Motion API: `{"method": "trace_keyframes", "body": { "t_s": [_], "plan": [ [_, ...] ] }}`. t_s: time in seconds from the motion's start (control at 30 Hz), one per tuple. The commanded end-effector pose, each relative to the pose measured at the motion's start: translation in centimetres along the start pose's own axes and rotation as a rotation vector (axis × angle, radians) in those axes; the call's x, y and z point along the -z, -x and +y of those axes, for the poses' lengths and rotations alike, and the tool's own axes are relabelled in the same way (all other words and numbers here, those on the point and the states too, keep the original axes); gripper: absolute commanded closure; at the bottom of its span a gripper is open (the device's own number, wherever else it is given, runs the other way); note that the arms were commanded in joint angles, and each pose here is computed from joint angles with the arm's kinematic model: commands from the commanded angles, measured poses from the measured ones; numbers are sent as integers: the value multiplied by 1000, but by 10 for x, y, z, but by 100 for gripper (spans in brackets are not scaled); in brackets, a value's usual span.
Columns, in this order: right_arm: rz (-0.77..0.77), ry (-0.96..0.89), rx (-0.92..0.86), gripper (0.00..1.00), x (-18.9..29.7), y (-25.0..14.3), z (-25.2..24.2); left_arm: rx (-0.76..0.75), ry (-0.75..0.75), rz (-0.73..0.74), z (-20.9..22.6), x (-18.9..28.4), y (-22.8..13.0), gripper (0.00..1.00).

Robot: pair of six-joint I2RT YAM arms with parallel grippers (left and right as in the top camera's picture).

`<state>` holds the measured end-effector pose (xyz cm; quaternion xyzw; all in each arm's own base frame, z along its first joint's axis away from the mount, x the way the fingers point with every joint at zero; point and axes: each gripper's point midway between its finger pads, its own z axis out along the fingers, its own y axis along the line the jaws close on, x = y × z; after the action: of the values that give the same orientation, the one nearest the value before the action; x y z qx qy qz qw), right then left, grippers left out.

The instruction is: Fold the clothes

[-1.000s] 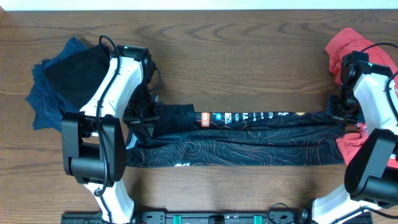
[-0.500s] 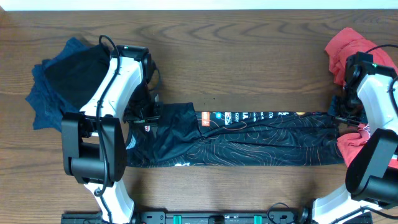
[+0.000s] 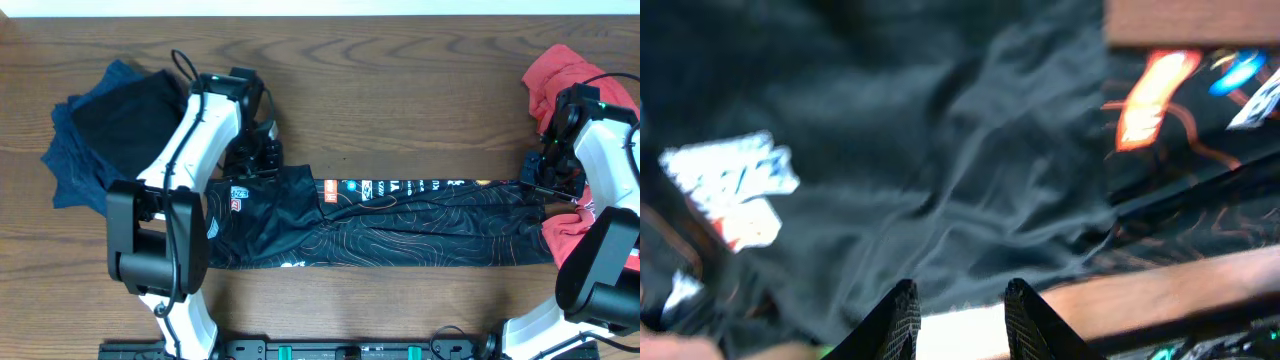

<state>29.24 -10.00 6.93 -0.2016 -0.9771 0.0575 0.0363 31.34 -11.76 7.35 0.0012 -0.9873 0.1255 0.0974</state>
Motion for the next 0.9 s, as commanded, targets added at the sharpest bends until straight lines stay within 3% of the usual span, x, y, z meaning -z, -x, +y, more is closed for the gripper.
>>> {"method": "trace_keyframes", "body": {
  "t_s": [0.0, 0.3, 0.67, 0.87],
  "plan": [
    [-14, 22, 3, 62, 5, 0, 1, 11, -15, -15, -12, -4, 3, 69],
    [-7, 21, 4, 59, 5, -1, 0, 35, 39, -72, -33, -23, 17, 54],
    [-3, 20, 4, 58, 5, -2, 0, -35, 45, -73, -58, -58, 27, 52],
    [0, 19, 8, 57, 5, -3, 0, -10, 107, -57, -46, -72, 29, 53]
  ]
}}
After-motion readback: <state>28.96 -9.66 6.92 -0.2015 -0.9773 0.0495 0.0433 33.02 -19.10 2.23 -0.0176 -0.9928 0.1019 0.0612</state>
